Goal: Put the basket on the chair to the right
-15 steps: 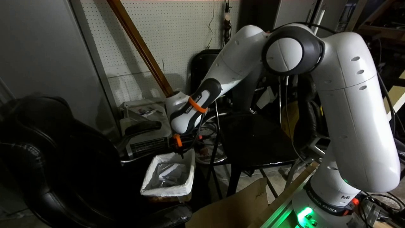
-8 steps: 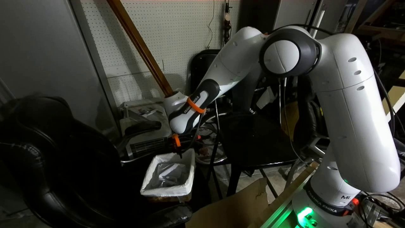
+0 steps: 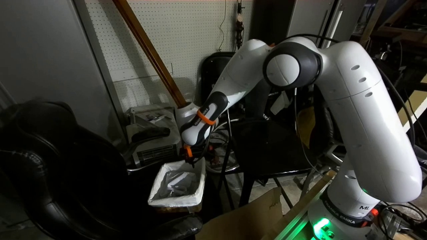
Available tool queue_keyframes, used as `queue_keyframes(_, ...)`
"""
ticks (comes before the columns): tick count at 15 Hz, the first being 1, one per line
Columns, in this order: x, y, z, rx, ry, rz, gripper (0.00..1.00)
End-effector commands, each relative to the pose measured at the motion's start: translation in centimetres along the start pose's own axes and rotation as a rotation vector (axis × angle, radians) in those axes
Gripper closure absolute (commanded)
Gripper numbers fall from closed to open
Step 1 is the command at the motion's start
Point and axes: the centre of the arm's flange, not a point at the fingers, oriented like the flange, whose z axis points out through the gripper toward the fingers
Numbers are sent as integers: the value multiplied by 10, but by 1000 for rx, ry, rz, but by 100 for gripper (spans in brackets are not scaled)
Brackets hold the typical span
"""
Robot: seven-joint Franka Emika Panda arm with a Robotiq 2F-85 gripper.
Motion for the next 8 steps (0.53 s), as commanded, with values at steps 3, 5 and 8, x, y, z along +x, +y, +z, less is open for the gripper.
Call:
queue_keyframes(3,27,-28,52,50,7,38,0)
queue_keyframes(5,33,-33,67,64,10,48,0)
queue_keyframes(8,45,-35,82,70,15,71,0)
